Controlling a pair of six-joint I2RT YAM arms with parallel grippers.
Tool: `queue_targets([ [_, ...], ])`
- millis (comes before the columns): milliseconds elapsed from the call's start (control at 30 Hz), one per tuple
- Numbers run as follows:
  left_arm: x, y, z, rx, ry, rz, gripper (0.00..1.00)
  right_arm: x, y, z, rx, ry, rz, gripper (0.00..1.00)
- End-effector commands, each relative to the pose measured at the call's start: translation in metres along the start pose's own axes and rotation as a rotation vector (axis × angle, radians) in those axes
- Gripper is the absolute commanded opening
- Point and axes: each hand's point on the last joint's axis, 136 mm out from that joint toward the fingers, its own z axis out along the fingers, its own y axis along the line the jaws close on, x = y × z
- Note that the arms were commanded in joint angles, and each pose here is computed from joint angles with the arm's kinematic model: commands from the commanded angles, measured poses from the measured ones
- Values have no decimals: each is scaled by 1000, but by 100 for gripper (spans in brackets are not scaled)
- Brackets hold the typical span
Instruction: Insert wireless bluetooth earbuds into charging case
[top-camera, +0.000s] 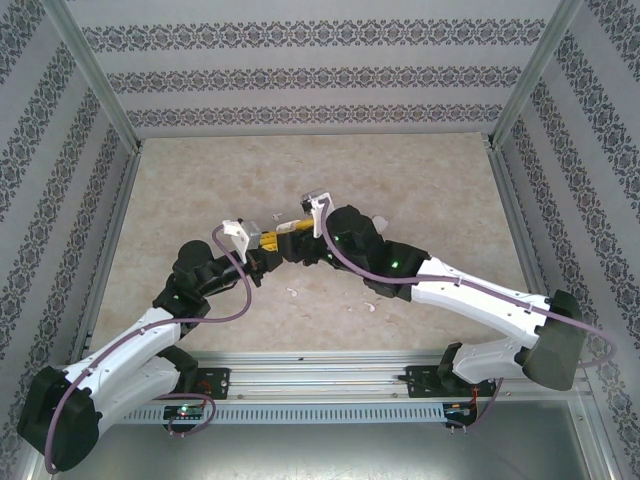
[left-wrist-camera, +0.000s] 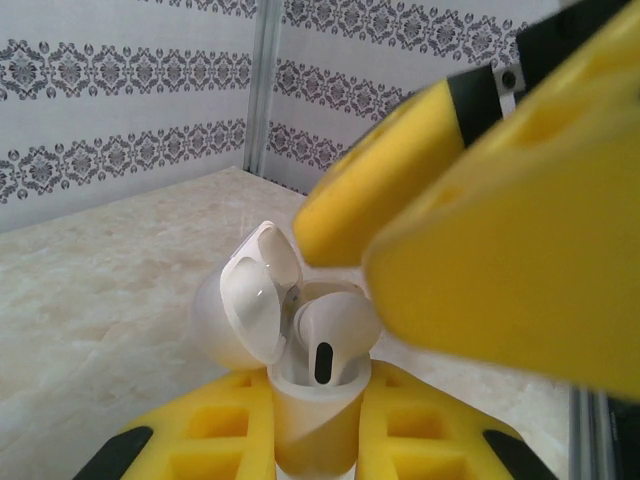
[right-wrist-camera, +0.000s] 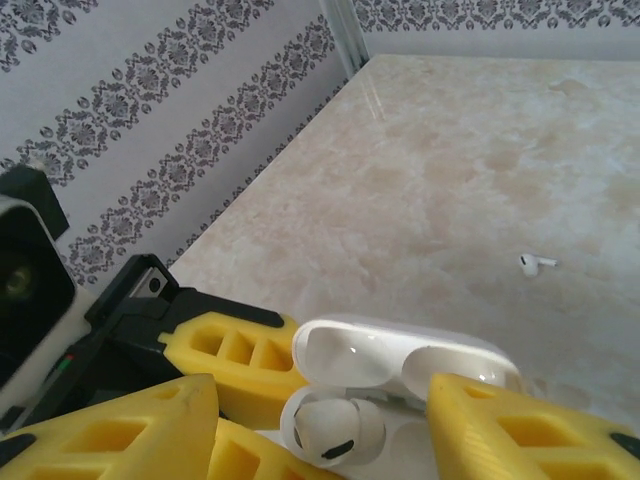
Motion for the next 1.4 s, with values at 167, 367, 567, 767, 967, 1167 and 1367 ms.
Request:
queue_targets([
  [167,-21,-15,0,60,-54,35,4,-25,11,-30,20,9,56,63],
  [367,-23,-14,0,58,-60,31,4,-11,14,-20,1,88,71,43],
  [567,-22,-15,0,60,-60,23,4,5,17,-8,-18,173,83,24],
  [767,-22,-16,-1,66,-60,22,4,15,10,3,0,222,120,19],
  [967,-19,-16,-1,66,-55,22,3,13,9,12,-1,247,151,19],
  [1167,-16,-15,-3,58,-43,33,4,16,6,18,8,277,185,20],
  [1367,-8,-5,-2,9,-19,-11,4,6,14,13,-30,252,189,27],
])
